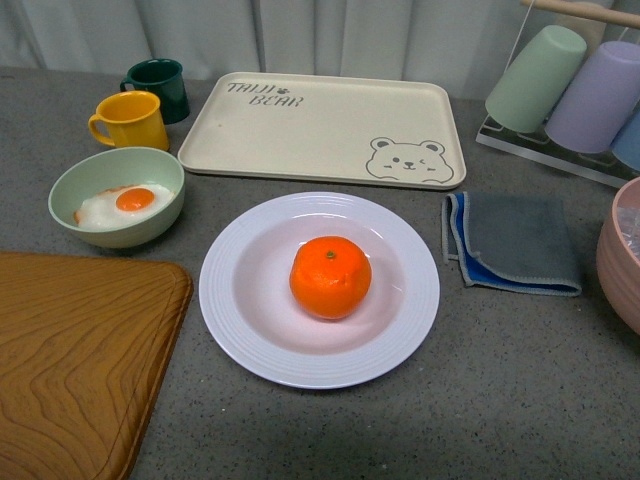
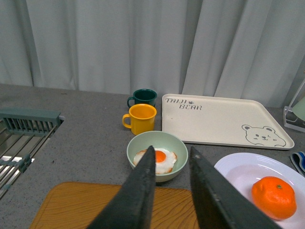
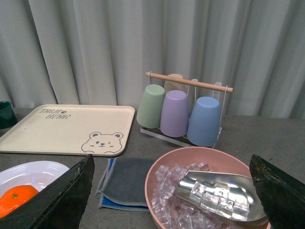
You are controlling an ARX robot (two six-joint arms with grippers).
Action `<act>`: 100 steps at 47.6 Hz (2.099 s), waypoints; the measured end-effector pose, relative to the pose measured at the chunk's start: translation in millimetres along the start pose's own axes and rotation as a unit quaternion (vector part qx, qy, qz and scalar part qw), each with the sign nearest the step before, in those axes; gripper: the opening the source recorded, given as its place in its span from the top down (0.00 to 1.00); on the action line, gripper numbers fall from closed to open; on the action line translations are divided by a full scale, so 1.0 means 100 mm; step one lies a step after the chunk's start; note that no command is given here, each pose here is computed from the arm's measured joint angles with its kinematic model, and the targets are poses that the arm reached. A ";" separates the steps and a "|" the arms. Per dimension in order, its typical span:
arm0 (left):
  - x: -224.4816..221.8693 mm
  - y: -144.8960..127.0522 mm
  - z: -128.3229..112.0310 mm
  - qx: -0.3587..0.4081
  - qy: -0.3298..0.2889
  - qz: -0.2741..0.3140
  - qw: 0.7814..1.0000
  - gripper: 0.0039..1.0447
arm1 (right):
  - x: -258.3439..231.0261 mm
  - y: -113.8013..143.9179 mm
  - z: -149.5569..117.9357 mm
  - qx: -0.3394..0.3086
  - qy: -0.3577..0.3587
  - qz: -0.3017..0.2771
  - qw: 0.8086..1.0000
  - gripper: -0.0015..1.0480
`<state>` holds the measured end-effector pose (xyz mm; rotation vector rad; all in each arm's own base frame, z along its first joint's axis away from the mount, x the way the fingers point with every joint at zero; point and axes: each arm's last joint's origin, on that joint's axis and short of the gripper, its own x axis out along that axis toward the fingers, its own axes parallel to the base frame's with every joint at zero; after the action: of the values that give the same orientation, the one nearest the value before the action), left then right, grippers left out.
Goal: Place orange and plate with both arms
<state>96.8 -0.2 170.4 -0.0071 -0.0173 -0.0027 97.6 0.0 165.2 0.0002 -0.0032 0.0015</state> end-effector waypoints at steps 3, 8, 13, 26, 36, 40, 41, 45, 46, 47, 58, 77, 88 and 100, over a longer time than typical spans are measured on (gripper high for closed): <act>0.00 0.00 0.00 0.000 0.000 0.000 1.000 0.62 | 0.00 0.00 0.00 0.000 0.000 0.000 1.000 0.09; 0.00 0.00 0.00 0.000 0.000 0.000 1.000 0.45 | 0.00 0.00 0.00 0.000 0.000 0.000 1.000 0.09; 0.00 0.00 0.00 0.000 0.000 0.000 1.000 0.27 | 0.00 0.00 0.00 0.000 0.000 0.000 1.000 0.09; 0.00 0.00 0.00 0.001 0.000 0.000 1.000 0.06 | 0.00 0.00 0.00 0.000 0.000 0.000 1.000 0.09; 0.00 0.00 0.00 0.001 0.000 0.000 1.000 0.06 | 0.00 0.00 0.00 0.000 0.000 0.000 1.000 0.09; 0.00 0.00 0.00 0.001 0.000 0.000 1.000 0.06 | 0.00 0.00 0.00 0.000 0.000 0.000 1.000 0.09; 0.00 0.00 0.00 0.001 0.000 0.000 1.000 0.06 | 0.00 0.00 0.00 0.000 0.000 0.000 1.000 0.09; 0.00 0.00 0.00 0.001 0.000 0.000 1.000 0.06 | 0.01 0.00 -0.01 -0.019 0.009 -0.016 1.000 0.09; 0.00 0.00 0.00 0.001 0.000 0.000 1.000 0.06 | 0.02 0.00 -0.02 -0.035 0.016 -0.027 0.999 0.09; 0.00 0.00 0.00 0.001 0.000 0.000 1.000 0.06 | 0.02 0.01 -0.02 -0.043 0.020 -0.031 0.998 0.09; 0.00 0.00 0.00 0.001 0.000 0.000 1.000 0.06 | 0.53 0.22 0.02 -0.068 0.067 0.051 0.994 0.09; 0.00 0.00 0.00 0.001 0.000 0.000 1.000 0.06 | 1.46 0.67 -0.46 0.123 0.282 0.151 0.939 0.09; 0.00 0.00 0.00 0.001 0.000 0.000 1.000 0.06 | 1.63 0.73 -0.75 0.232 0.369 0.154 0.887 0.09; 0.00 0.00 0.00 0.001 0.000 0.000 1.000 0.06 | 1.90 0.73 -1.02 0.365 0.450 0.158 0.800 0.09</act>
<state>96.6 -0.2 170.3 -0.0048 -0.0174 -0.0023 287.9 73.7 64.2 0.7809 0.9625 0.3414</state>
